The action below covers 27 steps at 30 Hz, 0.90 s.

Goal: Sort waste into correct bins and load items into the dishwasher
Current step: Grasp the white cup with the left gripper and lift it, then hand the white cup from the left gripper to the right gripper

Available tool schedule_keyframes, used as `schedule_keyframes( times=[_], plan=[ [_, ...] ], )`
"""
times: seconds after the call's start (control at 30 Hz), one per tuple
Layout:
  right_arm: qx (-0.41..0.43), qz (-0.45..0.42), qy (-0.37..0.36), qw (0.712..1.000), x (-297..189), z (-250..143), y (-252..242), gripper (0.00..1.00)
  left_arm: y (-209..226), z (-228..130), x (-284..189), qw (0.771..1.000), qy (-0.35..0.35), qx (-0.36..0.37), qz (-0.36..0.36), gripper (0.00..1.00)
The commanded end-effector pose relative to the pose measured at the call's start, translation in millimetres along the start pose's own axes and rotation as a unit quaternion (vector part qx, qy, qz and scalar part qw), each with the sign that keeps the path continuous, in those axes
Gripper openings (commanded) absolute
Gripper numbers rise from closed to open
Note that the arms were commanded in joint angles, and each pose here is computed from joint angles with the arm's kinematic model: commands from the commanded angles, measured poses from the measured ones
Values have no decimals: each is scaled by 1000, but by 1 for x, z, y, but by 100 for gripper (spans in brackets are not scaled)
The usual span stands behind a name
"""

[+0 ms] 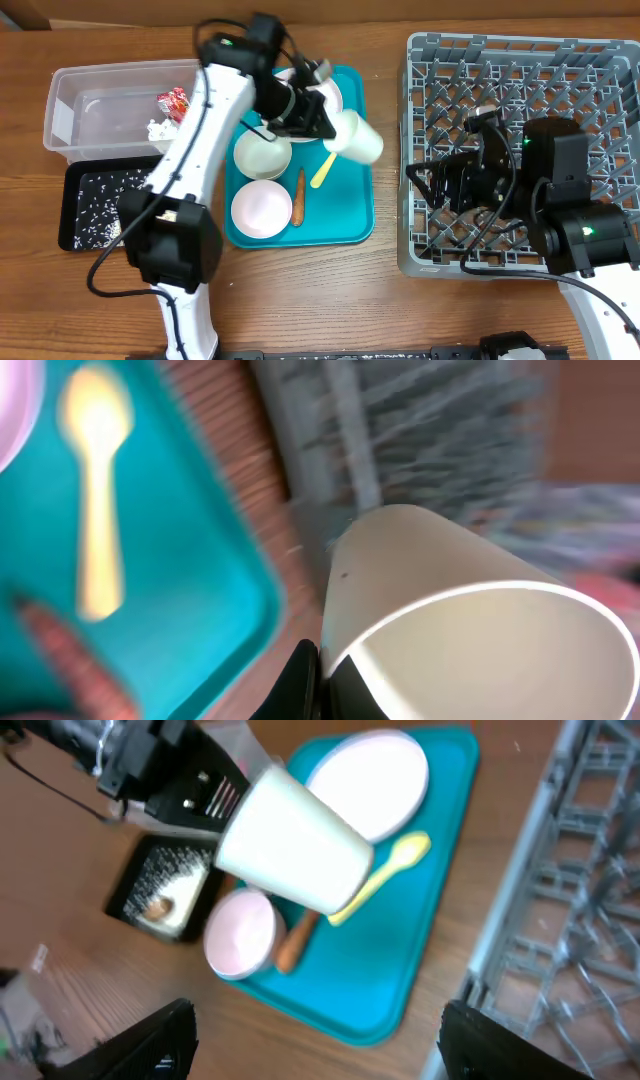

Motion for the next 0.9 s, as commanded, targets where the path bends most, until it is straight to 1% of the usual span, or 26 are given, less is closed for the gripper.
schedule_keyframes(
  times=[0.0, 0.1, 0.13, 0.17, 0.27, 0.47, 0.7, 0.8, 0.87],
  plan=[
    [28, 32, -27, 999, -3, 14, 11, 80, -40, 12, -27, 977, -68, 57, -194, 4],
    [13, 73, -54, 996, -5, 28, 23, 83, -52, 17, -44, 954, -104, 73, -272, 4],
    [9, 83, -63, 995, -6, 33, 27, 86, -58, 18, -52, 941, -119, 80, -306, 4],
    [1, 93, -70, 993, -6, 36, 30, 87, -61, 19, -56, 933, -128, 84, -325, 4],
    [-21, 129, -79, 988, -4, 45, 37, 89, -61, 19, -56, 934, -123, 73, -326, 4],
    [-40, 186, -64, 980, 12, 54, 42, 95, -66, 17, -51, 934, -115, 71, -330, 4],
    [-79, 256, -60, 962, 25, 65, 49, 96, -72, 16, -45, 934, -106, 74, -334, 4],
    [-86, 271, -56, 957, 30, 66, 49, 93, -76, 15, -41, 933, -101, 80, -336, 4],
    [-91, 284, -51, 953, 31, 66, 50, 87, -79, 15, -38, 932, -98, 84, -338, 4]
  ],
)
Point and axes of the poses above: each gripper's point midway between its finger pads, its own x axis out along the fingers, its own y axis along the line the jaws close on, z = x × y, the point moved 5 cm from there along -x, back along the fingers, and after that the axes turned 7 degrees about x, right-handed, at the moved point
